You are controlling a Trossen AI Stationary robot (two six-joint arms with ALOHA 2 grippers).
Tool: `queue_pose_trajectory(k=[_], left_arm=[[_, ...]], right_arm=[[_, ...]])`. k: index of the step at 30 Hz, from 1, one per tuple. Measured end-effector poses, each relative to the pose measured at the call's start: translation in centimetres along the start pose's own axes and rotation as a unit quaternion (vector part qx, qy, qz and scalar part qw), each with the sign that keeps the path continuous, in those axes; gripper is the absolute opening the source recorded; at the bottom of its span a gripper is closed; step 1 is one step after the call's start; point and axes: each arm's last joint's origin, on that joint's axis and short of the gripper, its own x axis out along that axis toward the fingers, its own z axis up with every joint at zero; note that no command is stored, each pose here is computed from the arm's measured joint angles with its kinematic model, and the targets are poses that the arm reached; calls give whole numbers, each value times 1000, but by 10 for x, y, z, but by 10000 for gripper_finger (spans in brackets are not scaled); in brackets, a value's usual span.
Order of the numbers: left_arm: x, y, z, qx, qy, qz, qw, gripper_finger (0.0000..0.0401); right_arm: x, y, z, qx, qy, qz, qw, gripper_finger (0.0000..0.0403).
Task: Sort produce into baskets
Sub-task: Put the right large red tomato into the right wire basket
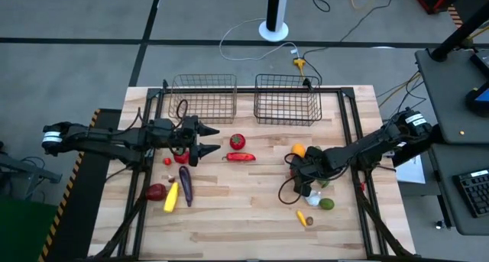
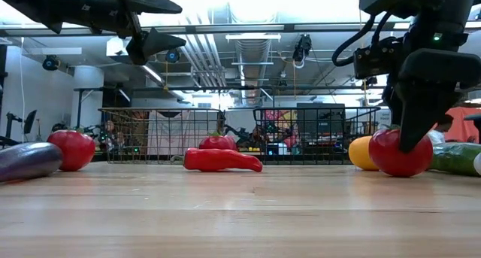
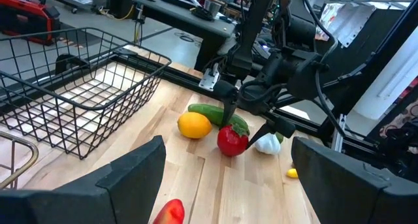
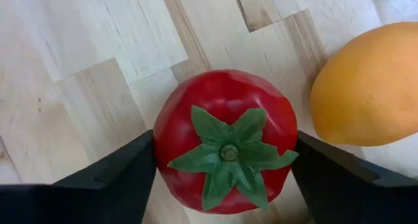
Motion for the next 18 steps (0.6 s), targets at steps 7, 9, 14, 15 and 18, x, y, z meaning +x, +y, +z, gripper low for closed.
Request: queue_pose_trajectory(k=[7, 9, 14, 15, 18], left_arm=[[0, 0, 0, -11, -1, 0, 1000, 314], [0, 0, 0, -11, -1, 0, 1000, 314], [0, 0, 0, -11, -2, -1, 1000, 314], [0, 0, 0, -11, -2, -1, 1000, 314], [0, 0, 1, -12, -5, -2, 1000, 314]], right_arm=[[-2, 0, 1, 2, -3, 5, 1000, 277], [-7, 2, 6, 7, -5, 19, 1000, 278], [-33, 9, 36, 7, -52, 60, 997, 279], [-41, 9, 45, 4, -67, 68, 995, 280], [-65, 5, 75, 0, -118, 82, 990, 280]])
